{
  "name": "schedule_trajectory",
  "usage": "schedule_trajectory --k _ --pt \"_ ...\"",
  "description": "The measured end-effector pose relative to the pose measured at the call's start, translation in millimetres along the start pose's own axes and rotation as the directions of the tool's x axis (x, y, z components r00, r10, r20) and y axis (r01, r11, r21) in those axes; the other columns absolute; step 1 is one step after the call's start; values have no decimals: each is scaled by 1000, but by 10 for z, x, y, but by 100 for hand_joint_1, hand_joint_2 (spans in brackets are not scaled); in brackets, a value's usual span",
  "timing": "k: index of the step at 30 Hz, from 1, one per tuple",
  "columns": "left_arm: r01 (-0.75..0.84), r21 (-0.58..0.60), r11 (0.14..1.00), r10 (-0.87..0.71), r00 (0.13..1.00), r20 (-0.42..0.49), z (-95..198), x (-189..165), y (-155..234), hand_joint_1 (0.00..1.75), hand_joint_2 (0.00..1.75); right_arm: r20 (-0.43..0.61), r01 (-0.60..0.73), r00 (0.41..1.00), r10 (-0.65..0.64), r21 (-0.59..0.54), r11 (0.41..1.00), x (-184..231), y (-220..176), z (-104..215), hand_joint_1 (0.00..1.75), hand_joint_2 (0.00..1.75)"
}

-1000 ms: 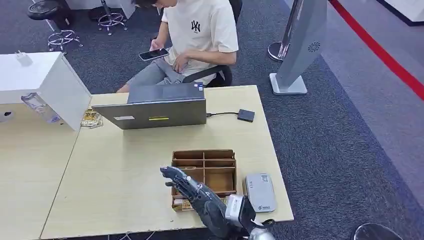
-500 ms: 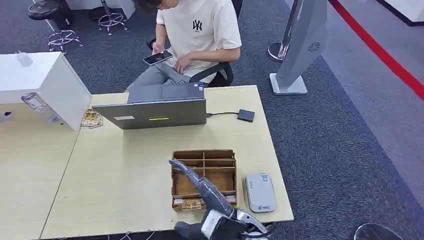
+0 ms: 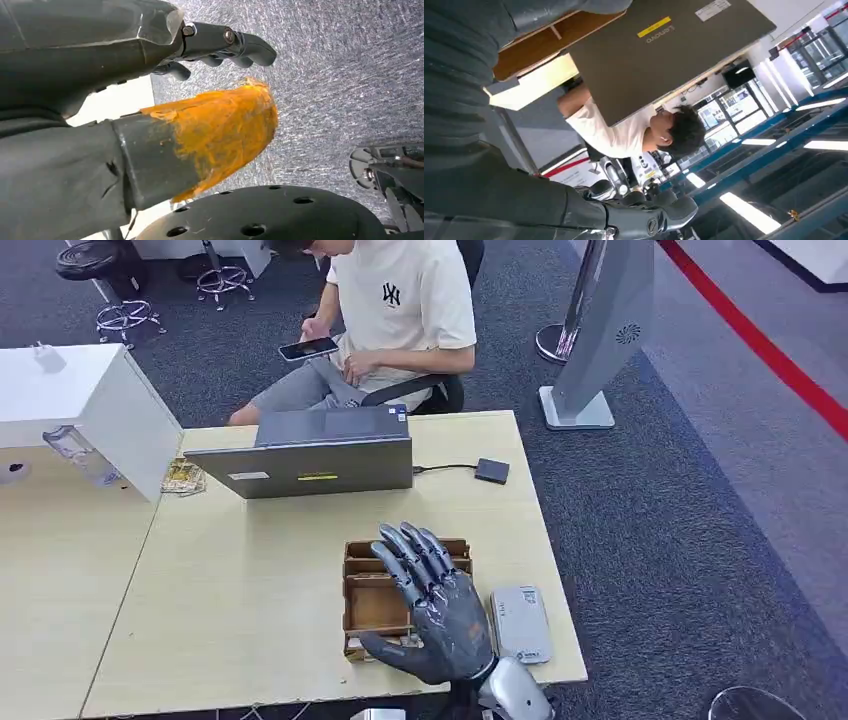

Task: Pass the card to the sensor for recognition and then transmit it.

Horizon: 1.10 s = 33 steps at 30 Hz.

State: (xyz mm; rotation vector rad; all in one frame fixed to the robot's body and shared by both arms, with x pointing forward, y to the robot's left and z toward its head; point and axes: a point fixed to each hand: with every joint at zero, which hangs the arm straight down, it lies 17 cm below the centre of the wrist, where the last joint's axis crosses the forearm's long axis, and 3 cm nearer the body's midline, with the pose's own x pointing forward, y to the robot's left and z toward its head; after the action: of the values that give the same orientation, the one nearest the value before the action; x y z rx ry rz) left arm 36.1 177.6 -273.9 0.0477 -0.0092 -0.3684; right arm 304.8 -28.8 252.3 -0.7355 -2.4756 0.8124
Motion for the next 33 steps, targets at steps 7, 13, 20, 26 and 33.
schedule_trajectory --k 7,13,20,26,33 --pt "1 0 1000 -1 1000 -1 0 -2 0 0 0 -15 -72 997 73 18 997 -103 0 77 175 175" --pt "1 1 1000 -1 1000 -3 -1 -6 3 0 0 -35 -127 991 129 41 991 -191 9 141 115 175" --pt "-2 1 1000 2 1000 -5 -2 -14 8 0 0 -65 -166 983 170 60 984 -292 12 198 35 175" --pt "-4 1 1000 4 1000 -7 -3 -19 10 0 0 -97 -195 975 202 73 978 -420 -10 254 51 175" --pt "-6 1 1000 6 1000 -8 -4 -24 12 0 0 -127 -220 965 230 87 972 -557 -23 308 91 175"
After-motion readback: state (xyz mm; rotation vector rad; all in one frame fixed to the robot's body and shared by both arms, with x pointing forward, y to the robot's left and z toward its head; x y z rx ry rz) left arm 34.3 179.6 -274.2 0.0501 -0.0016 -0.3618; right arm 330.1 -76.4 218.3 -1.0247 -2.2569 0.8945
